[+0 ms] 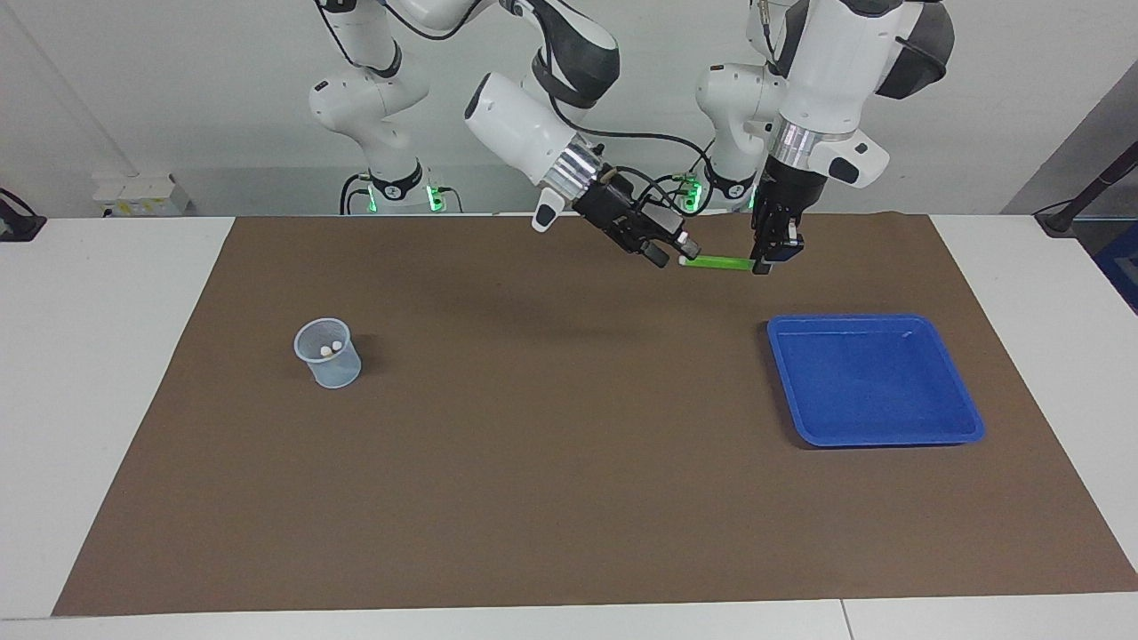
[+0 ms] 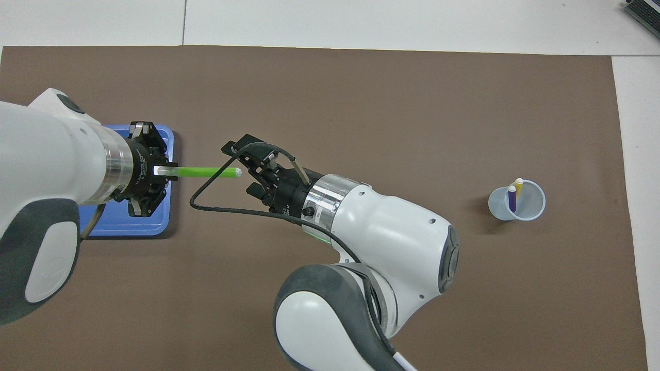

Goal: Transfer and insert pens with both arms
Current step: 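Hold the green pen out while the right gripper reaches to grasp it, then close the right gripper on the green pen beside the left gripper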

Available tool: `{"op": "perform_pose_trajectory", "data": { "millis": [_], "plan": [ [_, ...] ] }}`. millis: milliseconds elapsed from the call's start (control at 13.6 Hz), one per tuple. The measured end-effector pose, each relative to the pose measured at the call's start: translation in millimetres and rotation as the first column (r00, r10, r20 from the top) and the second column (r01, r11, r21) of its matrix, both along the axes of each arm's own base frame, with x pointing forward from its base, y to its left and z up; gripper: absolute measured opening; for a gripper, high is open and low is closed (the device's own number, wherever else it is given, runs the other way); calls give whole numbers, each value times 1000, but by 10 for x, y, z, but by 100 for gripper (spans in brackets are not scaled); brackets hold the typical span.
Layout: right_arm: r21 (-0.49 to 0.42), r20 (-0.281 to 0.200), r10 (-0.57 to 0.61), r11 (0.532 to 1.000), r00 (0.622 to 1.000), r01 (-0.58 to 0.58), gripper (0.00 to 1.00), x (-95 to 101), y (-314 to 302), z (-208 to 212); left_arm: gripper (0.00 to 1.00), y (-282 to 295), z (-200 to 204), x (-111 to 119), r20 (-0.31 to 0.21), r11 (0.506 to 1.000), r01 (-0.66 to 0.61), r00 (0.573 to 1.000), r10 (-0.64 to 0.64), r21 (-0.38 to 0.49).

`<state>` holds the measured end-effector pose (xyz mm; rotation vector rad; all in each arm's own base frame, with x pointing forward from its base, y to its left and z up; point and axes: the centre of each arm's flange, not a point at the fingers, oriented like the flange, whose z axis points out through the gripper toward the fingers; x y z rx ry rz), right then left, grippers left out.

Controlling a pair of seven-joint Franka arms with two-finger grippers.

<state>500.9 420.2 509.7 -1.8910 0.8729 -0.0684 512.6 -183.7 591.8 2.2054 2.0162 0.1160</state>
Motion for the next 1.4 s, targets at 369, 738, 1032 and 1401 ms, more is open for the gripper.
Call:
{"op": "perform_pose_trajectory", "data": {
  "millis": [369, 738, 1032, 1401],
  "plan": [
    [13, 1, -2, 1000, 1000, 2, 92, -102, 178, 18, 17, 6, 32, -22, 5, 1000, -7, 1000, 7, -2],
    [13, 3, -8, 1000, 1000, 8, 60, -95, 174, 11, 17, -1, 35, -29, 6, 1000, -6, 1000, 6, -2],
    [12, 2, -12, 1000, 1000, 12, 52, -76, 156, 5, 17, -2, 36, -30, 6, 1000, -6, 1000, 6, -2],
    [12, 2, -12, 1000, 1000, 12, 31, -75, 156, 2, 17, -1, 37, -30, 6, 1000, -6, 1000, 6, -2]
  ]
}}
